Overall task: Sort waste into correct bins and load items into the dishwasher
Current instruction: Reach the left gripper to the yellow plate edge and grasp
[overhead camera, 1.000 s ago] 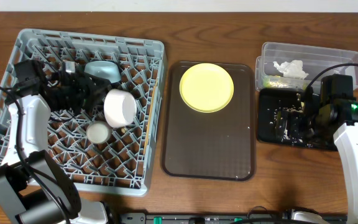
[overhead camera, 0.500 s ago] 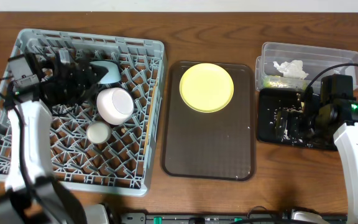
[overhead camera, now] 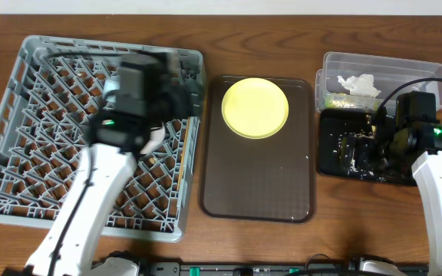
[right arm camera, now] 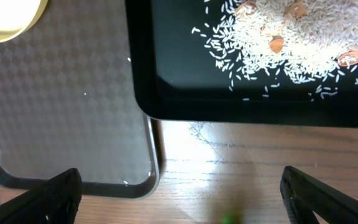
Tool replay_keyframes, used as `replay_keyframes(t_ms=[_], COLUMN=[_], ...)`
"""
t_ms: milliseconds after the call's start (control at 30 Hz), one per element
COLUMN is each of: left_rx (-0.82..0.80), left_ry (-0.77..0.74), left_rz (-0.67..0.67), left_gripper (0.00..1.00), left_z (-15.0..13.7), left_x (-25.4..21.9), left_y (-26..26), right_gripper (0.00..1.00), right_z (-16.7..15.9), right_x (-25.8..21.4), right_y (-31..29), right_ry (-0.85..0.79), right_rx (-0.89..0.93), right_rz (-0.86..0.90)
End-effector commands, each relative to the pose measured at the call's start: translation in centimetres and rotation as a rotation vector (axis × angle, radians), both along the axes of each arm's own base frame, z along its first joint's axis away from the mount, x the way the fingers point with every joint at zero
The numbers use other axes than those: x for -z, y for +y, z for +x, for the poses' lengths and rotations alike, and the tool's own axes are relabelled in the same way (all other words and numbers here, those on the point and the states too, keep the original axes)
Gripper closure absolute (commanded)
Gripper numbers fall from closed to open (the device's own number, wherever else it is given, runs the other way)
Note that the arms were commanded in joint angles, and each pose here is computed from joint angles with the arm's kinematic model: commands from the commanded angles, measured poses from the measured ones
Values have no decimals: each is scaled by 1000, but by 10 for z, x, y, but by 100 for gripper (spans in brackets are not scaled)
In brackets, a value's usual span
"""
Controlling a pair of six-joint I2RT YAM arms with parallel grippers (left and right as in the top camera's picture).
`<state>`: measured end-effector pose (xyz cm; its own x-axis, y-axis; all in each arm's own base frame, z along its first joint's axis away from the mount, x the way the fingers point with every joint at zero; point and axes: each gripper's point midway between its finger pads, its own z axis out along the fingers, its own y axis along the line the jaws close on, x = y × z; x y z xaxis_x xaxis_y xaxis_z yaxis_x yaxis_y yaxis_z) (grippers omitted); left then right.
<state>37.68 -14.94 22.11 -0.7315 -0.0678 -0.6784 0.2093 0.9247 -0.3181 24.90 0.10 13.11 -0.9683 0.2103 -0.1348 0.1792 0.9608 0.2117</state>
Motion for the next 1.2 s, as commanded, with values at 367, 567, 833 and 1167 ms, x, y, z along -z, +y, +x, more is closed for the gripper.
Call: replay_keyframes(t_ms=[367, 567, 833, 1167], left_rx=[510, 554, 564, 581], left_ry=[-57, -33, -12, 63], left_rz=[355, 370, 379, 411], left_gripper=[10, 10, 10, 30], left_z=[-12, -15, -9, -16], left_x=[108, 141, 175, 211], left_y=[-133, -152, -160, -158], right_gripper=[1, 1, 1, 1], right_z=[3, 3, 3, 3], right_x=[-6, -6, -6, -6], right_y=[-3, -3, -3, -3], right_ry=[-25, -25, -25, -25], right_rx=[3, 3, 3, 3], right_rz=[-10, -10, -10, -10])
